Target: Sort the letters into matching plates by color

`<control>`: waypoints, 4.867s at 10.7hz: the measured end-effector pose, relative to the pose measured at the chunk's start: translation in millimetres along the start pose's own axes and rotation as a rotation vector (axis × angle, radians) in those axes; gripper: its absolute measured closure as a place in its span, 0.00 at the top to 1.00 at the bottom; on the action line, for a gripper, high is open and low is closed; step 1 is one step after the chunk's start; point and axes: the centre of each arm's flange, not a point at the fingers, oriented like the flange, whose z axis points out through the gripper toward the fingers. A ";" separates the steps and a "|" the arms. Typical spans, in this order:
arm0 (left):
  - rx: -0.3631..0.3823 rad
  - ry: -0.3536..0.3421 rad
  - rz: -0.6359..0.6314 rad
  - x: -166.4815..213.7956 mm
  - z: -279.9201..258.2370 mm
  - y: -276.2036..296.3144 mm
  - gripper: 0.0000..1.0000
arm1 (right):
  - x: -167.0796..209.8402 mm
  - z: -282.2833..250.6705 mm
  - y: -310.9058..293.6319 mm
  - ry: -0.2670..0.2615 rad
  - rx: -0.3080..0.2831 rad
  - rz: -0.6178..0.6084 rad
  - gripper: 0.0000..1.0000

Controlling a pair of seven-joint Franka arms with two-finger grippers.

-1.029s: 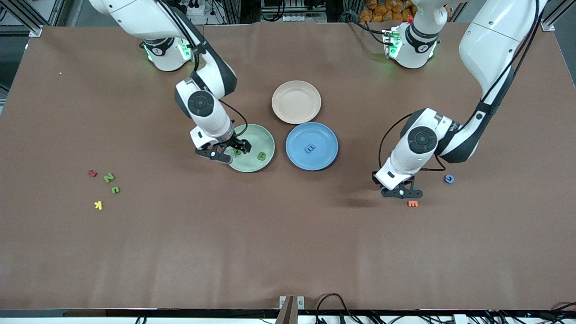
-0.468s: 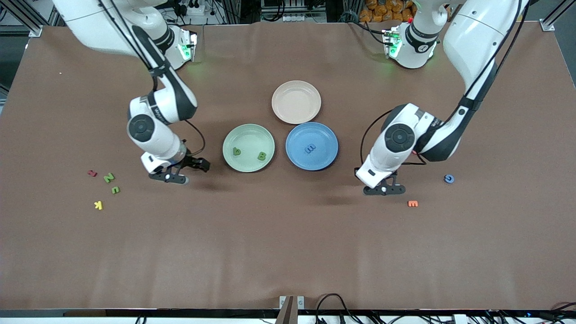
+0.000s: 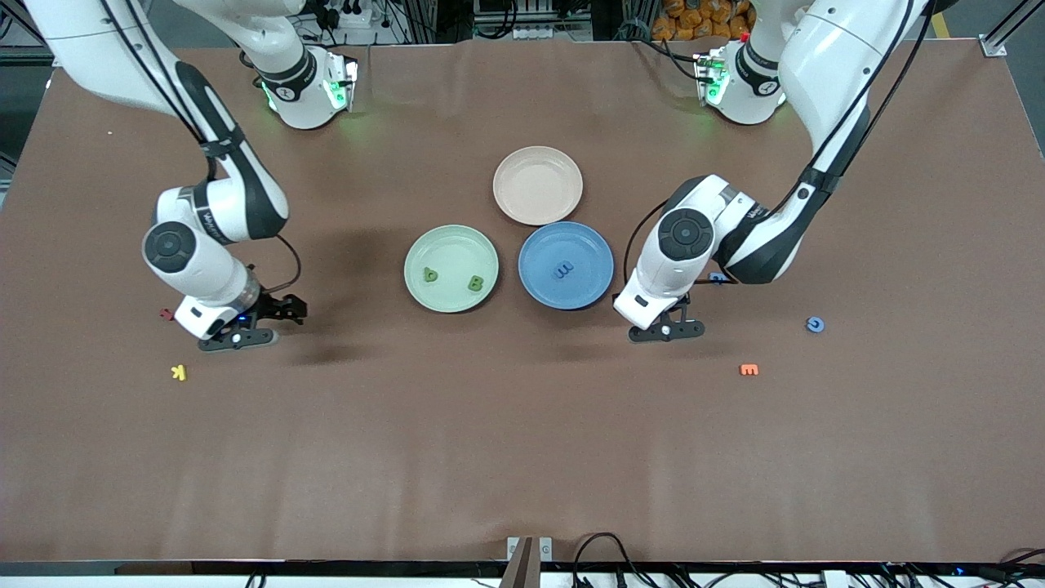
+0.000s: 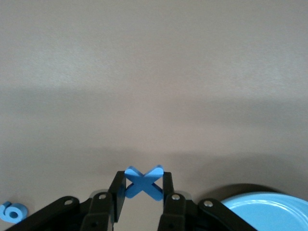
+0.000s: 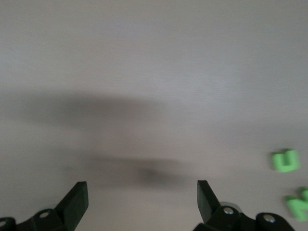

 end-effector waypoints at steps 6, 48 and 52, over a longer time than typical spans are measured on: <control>-0.009 0.003 -0.047 -42.3 -6.9 62.2 0.35 | -22.7 19.5 120.3 -0.032 -0.129 -0.156 1.00; -0.020 0.098 0.116 19.0 -39.8 -190.6 1.00 | -12.6 67.3 162.2 0.073 -0.055 0.004 0.58; 0.008 0.084 0.264 24.4 -33.3 -242.5 1.00 | -14.2 64.4 169.6 0.085 -0.045 0.022 0.45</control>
